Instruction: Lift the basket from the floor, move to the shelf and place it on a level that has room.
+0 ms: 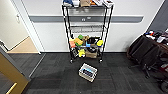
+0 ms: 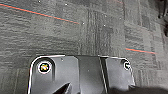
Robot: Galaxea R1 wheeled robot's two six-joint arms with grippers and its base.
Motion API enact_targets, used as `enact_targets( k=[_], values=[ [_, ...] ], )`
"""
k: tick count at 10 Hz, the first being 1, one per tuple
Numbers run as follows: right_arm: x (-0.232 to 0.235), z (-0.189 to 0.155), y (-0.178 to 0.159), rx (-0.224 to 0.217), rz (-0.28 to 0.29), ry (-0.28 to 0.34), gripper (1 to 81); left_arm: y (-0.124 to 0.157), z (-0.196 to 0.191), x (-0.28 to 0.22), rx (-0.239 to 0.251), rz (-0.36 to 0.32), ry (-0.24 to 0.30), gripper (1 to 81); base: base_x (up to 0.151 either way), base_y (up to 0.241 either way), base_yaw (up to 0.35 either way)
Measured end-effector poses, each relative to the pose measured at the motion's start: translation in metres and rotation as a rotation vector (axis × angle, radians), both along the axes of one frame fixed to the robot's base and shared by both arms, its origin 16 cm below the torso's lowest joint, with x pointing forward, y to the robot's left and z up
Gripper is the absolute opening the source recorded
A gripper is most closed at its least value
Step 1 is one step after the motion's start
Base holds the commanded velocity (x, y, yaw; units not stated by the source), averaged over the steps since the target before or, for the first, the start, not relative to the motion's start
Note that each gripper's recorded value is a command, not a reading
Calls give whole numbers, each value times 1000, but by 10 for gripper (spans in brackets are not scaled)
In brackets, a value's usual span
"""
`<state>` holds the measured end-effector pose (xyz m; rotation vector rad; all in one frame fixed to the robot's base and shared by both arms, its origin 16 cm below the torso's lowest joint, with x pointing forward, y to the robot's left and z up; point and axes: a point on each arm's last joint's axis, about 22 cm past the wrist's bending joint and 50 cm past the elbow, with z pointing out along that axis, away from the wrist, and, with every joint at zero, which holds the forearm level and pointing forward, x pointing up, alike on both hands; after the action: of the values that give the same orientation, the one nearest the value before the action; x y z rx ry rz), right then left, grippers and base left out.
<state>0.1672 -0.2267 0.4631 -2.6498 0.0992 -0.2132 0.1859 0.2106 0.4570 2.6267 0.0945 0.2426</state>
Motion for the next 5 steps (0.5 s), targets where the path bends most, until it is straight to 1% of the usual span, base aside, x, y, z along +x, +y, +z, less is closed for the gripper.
enact_targets(
  k=[1, 2, 4, 5],
  values=[
    [-14, -1, 2, 3, 3, 13, 811, 0, 0, -10, 0, -2, 11, 811, 88, 0, 0],
    [-16, -1, 4, 4, 5, 20, 811, 1, 0, -6, 1, -2, 8, 811, 90, 0, 0],
    [2, 0, 2, 2, -1, -8, 811, 0, 1, 12, 0, 2, -18, 811, 91, 0, 0],
    [-5, 0, 3, 4, 1, 2, 811, 0, 1, 7, 0, 2, -10, 811, 92, 0, 0]
  ],
)
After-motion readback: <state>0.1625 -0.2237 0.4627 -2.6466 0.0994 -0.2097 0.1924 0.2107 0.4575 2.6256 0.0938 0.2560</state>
